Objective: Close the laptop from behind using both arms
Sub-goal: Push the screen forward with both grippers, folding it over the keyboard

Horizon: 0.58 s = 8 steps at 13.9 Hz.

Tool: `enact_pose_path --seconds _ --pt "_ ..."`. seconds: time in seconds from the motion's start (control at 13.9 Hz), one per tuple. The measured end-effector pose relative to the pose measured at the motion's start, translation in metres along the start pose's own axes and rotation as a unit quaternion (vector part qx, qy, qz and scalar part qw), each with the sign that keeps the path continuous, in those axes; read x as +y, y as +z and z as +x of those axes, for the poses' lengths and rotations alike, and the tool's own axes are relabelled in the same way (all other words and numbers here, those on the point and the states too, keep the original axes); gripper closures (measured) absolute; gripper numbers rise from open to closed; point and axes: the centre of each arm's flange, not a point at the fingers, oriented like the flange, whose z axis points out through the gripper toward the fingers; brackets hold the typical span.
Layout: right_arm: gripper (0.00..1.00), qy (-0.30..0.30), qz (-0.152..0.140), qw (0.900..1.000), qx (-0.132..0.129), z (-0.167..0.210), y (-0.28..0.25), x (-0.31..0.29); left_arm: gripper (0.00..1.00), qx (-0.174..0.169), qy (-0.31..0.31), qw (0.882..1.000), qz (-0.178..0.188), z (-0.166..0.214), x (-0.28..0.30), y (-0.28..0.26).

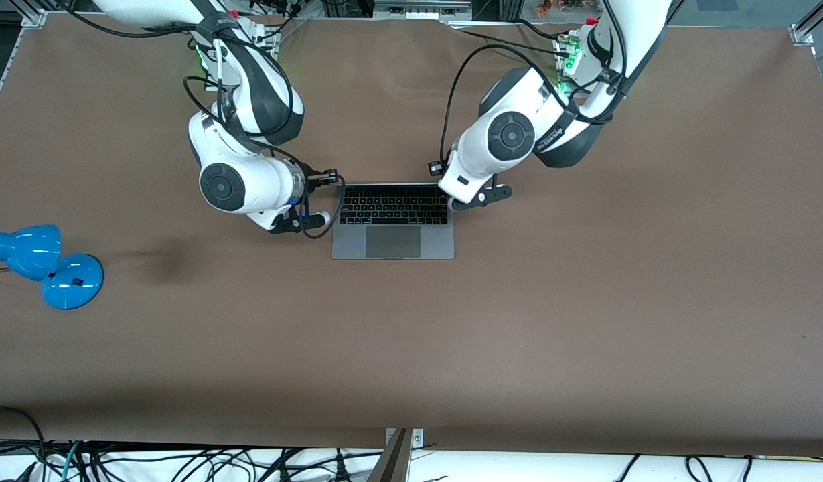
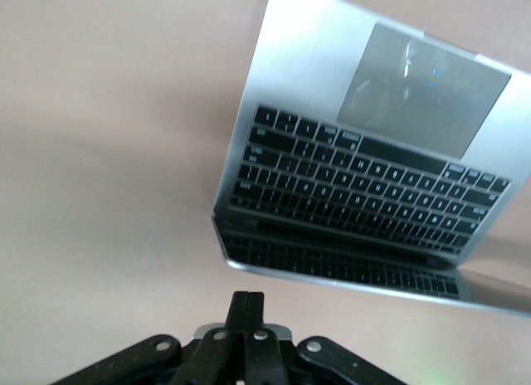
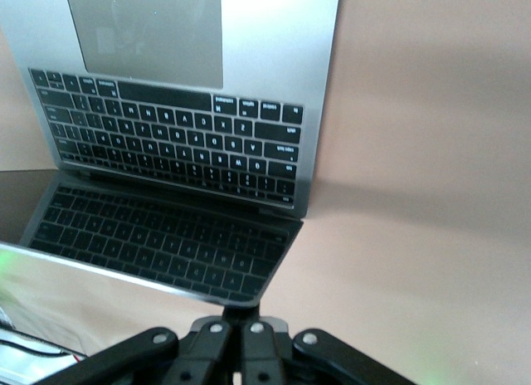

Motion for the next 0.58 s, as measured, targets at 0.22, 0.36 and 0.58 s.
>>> enact_pose_path --seconds 0.22,0.36,0.58 --pt "0.99 0.0 0.007 1.0 0.022 0.009 0.002 0.0 0.99 0.007 0.0 1.0 -0.001 0.019 0.004 0.0" --pt "0.99 0.0 0.011 0.999 0.032 0.013 0.005 -0.001 0.99 0.01 0.002 1.0 0.0 0.028 0.006 0.003" --pt "0.99 -0.006 0.006 0.999 0.048 0.022 0.01 0.001 0.99 0.012 0.0 1.0 0.0 0.039 0.007 0.005"
